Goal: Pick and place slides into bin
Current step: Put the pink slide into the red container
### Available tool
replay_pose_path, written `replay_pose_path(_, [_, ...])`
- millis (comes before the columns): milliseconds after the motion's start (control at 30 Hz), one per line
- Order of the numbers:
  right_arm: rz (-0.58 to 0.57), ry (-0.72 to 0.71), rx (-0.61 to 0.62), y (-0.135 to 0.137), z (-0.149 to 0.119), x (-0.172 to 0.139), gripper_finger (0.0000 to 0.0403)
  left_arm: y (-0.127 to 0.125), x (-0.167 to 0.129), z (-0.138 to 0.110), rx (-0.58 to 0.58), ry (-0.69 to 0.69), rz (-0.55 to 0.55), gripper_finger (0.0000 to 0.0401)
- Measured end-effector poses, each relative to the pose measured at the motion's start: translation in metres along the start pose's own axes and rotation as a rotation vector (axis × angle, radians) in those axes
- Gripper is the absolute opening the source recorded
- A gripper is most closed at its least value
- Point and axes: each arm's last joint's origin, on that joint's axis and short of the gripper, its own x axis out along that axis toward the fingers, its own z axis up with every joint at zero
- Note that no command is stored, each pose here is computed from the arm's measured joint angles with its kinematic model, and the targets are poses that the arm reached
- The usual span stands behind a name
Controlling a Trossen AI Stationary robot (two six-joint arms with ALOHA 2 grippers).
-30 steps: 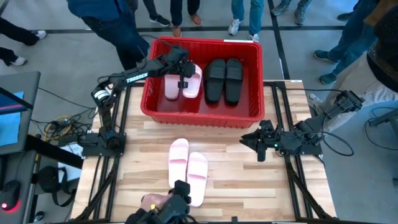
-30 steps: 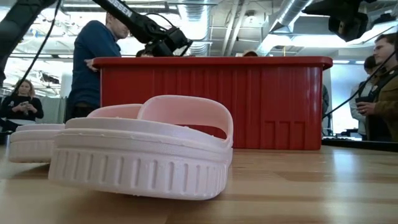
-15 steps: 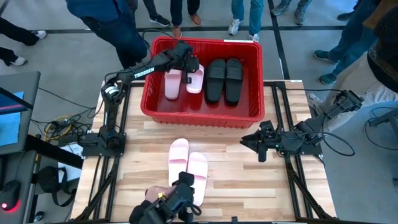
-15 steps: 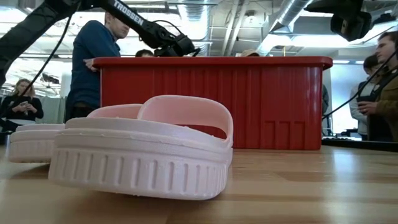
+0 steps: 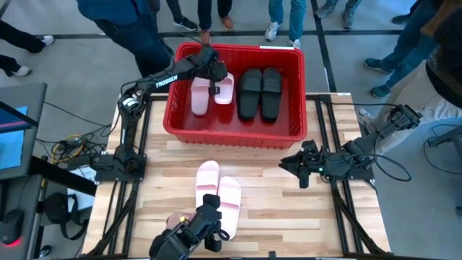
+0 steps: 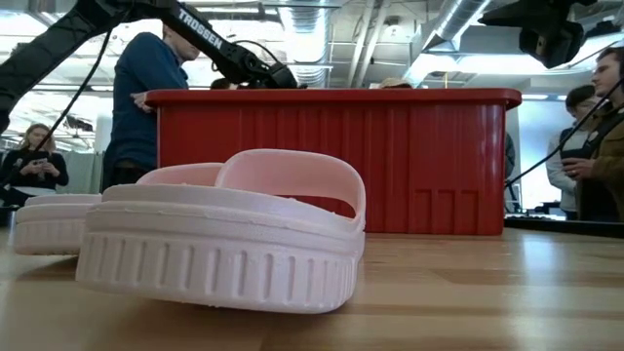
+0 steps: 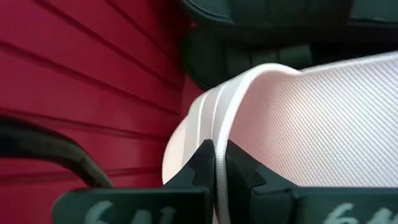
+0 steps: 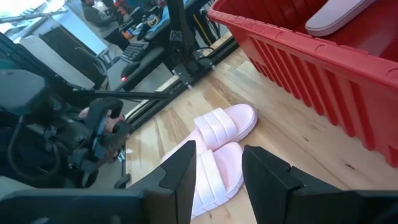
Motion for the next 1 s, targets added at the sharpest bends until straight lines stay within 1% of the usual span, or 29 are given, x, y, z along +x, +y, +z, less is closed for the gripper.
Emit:
replay_pose_path(167, [0.002, 0.001, 0.021, 0.0, 0.0, 0.0, 0.0118, -0.004, 0.009, -0.002, 0.003, 0.007, -0.013, 0.0])
replay_pose_path(533, [0.004, 0.002, 0.02, 0.0, 0.0, 0.0, 0.0118, 0.002, 0.008, -0.011, -0.004, 0.022, -0.016, 0.0])
replay_pose_path(733, [0.004, 0.003, 0.02, 0.0, 0.0, 0.0, 0.0118, 0.001, 0.008, -0.01, 0.015, 0.01, -0.026, 0.0])
replay_pose_path(1000, [0.009, 0.001, 0.034, 0.001, 0.0, 0.0, 0.0118, -0.012, 0.023, -0.012, 0.065, 0.052, -0.067, 0.0])
